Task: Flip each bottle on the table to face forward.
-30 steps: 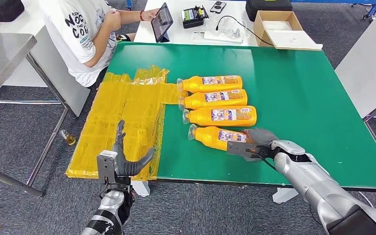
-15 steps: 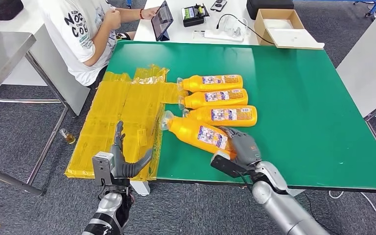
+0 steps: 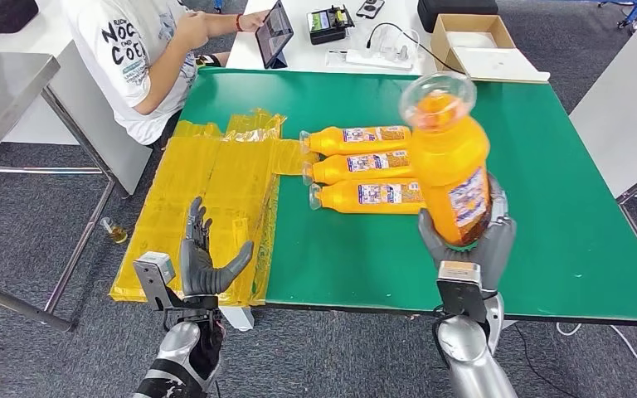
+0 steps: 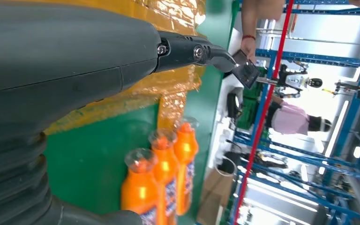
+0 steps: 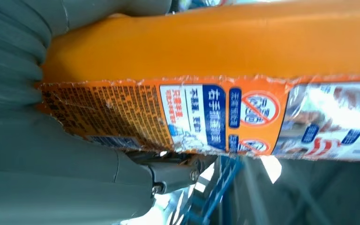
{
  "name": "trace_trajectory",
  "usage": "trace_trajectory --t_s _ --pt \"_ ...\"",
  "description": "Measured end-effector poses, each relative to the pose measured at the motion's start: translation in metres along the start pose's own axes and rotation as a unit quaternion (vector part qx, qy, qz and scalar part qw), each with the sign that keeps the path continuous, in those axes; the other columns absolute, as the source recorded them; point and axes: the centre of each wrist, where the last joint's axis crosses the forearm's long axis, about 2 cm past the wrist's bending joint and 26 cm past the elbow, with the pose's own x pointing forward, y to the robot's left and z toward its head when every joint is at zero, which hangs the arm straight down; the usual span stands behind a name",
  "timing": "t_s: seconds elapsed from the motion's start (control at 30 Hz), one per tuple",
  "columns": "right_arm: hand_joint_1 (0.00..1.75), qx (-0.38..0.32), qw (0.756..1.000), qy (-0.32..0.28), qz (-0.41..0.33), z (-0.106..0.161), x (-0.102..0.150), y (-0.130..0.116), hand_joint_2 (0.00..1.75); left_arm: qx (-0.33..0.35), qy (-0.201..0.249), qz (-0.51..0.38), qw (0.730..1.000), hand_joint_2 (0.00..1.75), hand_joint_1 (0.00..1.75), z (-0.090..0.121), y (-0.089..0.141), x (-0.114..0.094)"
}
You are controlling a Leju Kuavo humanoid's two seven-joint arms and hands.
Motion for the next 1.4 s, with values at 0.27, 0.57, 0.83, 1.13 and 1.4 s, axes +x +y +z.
trace_trajectory --t_s 0.27,0.57,0.83,1.13,1.4 --pt "1.75 -0.025 0.998 0.025 -0.044 0.009 0.001 -0.002 1.75 -0.073 0.024 0.124 0.989 1.75 0.0 -0.006 0.0 0.01" --pt "1.75 0.066 0.986 0.087 -0.124 0.048 0.007 0.046 1.75 -0.187 0.039 0.173 0.966 1.75 0.0 -0.012 0.002 0.01" --pt "1.75 0.088 0.98 0.112 -0.139 0.063 0.011 0.061 1.75 -0.197 0.045 0.164 0.966 1.75 0.0 -0.014 0.005 0.008" --pt "1.75 0.117 0.974 0.118 -0.15 0.07 0.012 0.069 1.75 -0.208 0.049 0.164 0.963 1.75 0.0 -0.014 0.006 0.008" --pt "1.75 0.221 0.95 0.118 -0.185 0.087 0.036 0.12 1.75 -0.247 0.059 0.165 0.953 1.75 0.0 -0.02 -0.003 0.007"
